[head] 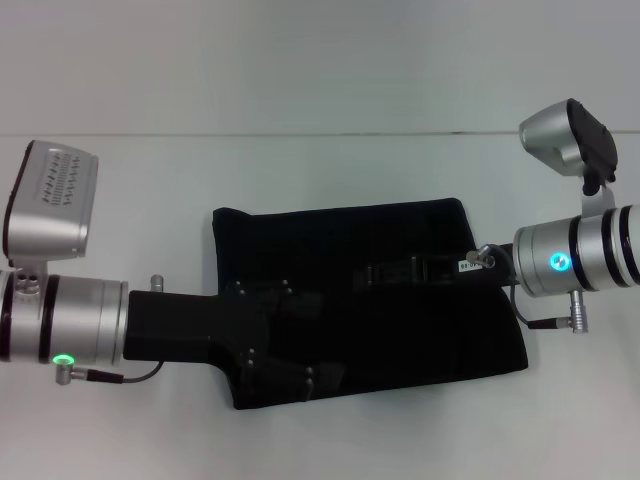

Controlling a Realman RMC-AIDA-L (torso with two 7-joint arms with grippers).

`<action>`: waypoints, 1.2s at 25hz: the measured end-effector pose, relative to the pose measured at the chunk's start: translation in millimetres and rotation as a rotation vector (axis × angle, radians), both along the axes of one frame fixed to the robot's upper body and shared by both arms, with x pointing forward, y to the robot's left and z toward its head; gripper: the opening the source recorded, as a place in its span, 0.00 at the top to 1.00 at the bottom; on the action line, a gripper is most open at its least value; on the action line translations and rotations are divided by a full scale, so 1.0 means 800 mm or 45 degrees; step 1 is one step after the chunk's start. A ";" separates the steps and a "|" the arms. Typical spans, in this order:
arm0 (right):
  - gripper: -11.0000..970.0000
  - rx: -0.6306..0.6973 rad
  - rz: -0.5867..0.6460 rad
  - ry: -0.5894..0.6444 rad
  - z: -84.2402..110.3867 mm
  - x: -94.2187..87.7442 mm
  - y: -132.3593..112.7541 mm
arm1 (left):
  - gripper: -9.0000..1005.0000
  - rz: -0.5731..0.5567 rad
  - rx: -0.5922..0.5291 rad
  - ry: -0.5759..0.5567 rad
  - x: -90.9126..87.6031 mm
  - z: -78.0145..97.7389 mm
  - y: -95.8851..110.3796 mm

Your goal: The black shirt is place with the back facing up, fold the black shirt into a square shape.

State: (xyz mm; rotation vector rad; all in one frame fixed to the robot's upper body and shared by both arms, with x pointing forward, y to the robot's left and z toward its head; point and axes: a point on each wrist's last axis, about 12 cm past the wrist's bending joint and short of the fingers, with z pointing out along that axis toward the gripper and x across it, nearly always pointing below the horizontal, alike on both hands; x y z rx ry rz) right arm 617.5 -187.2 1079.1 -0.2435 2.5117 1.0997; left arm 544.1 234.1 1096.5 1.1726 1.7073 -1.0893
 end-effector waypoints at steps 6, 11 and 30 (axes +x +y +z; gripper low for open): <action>0.10 0.000 -0.007 -0.001 -0.001 0.000 0.002 | 0.06 0.000 0.001 -0.004 0.000 0.000 0.000; 0.17 0.011 -0.029 -0.008 -0.004 -0.001 0.003 | 0.06 0.002 0.004 -0.007 0.000 0.000 0.001; 0.80 0.041 -0.070 -0.086 -0.009 0.001 0.006 | 0.05 0.012 0.014 0.001 0.001 -0.001 0.002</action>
